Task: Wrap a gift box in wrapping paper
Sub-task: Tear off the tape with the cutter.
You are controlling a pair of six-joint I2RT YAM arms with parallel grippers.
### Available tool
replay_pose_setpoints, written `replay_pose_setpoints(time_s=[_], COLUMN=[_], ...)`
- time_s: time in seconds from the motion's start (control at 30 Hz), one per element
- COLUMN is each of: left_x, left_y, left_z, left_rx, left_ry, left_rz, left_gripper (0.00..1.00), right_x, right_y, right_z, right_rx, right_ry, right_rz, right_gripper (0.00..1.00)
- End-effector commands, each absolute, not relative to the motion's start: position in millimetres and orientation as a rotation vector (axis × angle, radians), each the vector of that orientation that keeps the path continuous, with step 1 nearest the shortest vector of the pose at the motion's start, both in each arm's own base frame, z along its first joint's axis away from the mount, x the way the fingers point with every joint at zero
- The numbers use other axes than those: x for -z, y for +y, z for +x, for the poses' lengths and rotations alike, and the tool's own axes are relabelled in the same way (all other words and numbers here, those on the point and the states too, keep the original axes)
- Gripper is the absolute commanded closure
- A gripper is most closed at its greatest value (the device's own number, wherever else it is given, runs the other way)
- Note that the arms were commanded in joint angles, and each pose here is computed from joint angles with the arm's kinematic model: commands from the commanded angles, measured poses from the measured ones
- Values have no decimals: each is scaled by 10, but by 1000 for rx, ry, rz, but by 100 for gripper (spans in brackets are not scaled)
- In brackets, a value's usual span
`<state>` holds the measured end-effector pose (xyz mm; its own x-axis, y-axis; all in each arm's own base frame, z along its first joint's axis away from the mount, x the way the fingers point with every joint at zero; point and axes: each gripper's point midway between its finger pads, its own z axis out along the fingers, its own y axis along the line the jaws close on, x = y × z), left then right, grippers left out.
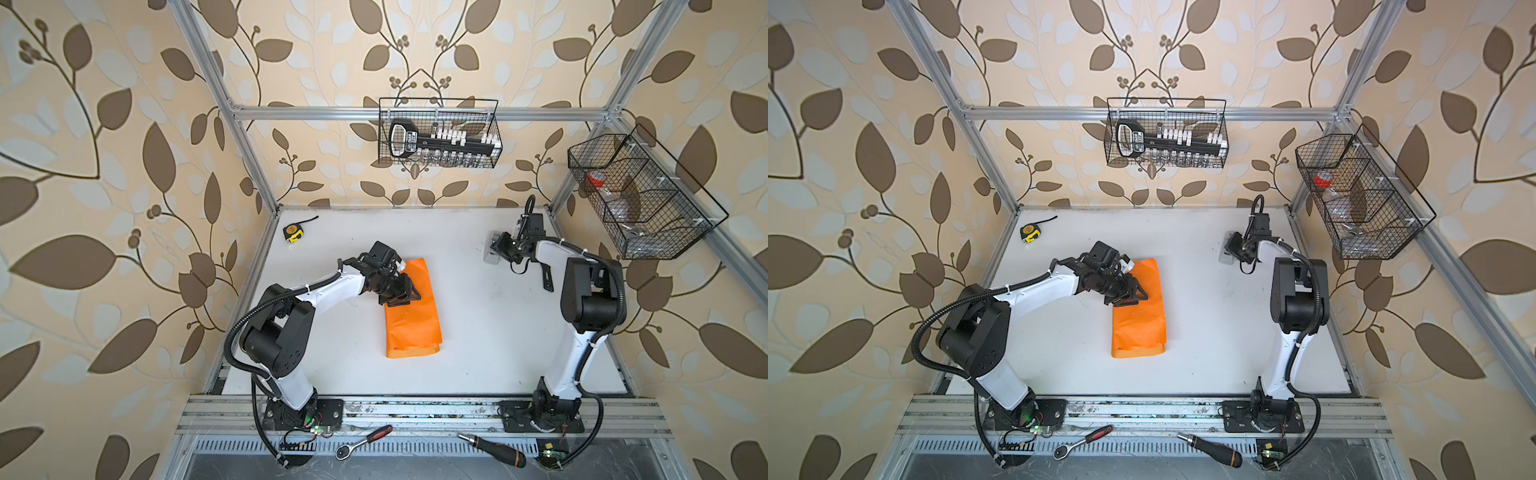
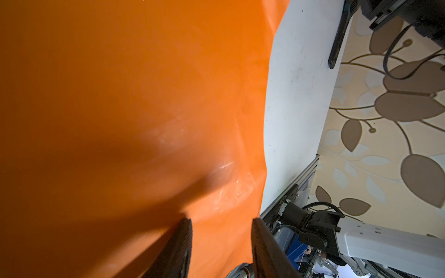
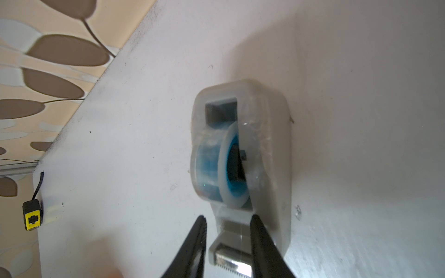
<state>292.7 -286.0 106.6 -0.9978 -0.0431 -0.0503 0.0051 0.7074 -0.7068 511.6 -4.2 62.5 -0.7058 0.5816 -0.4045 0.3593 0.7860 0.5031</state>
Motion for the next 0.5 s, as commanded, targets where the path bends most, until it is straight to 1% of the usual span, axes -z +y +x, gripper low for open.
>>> replay_pose_setpoints(time_s=[0.0, 0.47], left_x=[-748, -750], left_y=[-2716, -2697], left_z=[2747, 2728], left_rx=[1056, 1047], left_ry=[2963, 2966], left_rz=[-73, -73], left_gripper=[56, 56], right_x=[-445, -337], right_y=[9, 179], right_z=[5080, 5123], right_rx=[-551, -704], right_ry=[2460, 2435], right_rz=[709, 749], right_gripper=[68, 73])
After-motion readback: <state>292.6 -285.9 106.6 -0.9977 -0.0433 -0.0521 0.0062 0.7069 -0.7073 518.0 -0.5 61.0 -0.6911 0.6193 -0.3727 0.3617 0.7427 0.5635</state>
